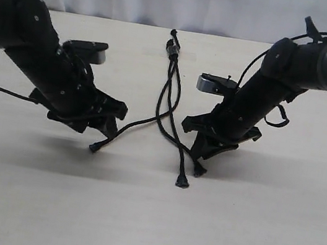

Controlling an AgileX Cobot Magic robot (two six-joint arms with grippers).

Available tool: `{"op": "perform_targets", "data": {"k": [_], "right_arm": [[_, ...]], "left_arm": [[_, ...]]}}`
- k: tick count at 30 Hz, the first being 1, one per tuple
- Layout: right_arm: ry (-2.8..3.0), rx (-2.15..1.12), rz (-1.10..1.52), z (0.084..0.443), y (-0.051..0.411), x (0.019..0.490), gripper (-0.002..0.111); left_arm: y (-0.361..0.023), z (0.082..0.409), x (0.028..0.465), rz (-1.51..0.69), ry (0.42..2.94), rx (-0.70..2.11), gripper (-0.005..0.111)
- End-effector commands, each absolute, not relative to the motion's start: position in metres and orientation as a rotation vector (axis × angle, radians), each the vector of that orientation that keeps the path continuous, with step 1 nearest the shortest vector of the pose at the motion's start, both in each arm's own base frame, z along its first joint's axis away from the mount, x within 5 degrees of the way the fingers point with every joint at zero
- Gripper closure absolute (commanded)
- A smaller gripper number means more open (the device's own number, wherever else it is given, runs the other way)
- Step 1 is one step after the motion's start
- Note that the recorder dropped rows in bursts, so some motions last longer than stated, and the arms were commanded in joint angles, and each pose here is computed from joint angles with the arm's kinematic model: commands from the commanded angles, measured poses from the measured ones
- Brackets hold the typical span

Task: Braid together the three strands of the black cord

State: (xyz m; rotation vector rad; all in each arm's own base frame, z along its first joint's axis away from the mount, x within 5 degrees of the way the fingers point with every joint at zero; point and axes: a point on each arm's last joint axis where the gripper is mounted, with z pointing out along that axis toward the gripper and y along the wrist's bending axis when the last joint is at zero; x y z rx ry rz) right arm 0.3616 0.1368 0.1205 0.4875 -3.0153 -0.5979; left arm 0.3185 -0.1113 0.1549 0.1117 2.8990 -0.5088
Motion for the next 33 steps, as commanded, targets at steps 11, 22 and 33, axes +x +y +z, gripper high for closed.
{"op": "perform_targets", "data": {"k": [11, 22, 33], "right_arm": [[-3.083, 0.497, -0.586, 0.115, 0.147, 0.359, 0.084], [-2.96, 0.482, -0.506, 0.101, 0.139, 0.339, 0.104], [-2.948, 0.448, -0.688, 0.091, 0.146, 0.328, 0.104]], "left_arm": [[-0.127, 0.093, 0.328, -0.417, 2.932, 0.136, 0.05], [-0.163, 0.092, 0.304, -0.48, 3.019, 0.296, 0.107], [-0.192, 0.094, 0.294, -0.599, 2.994, 0.204, 0.107]]}}
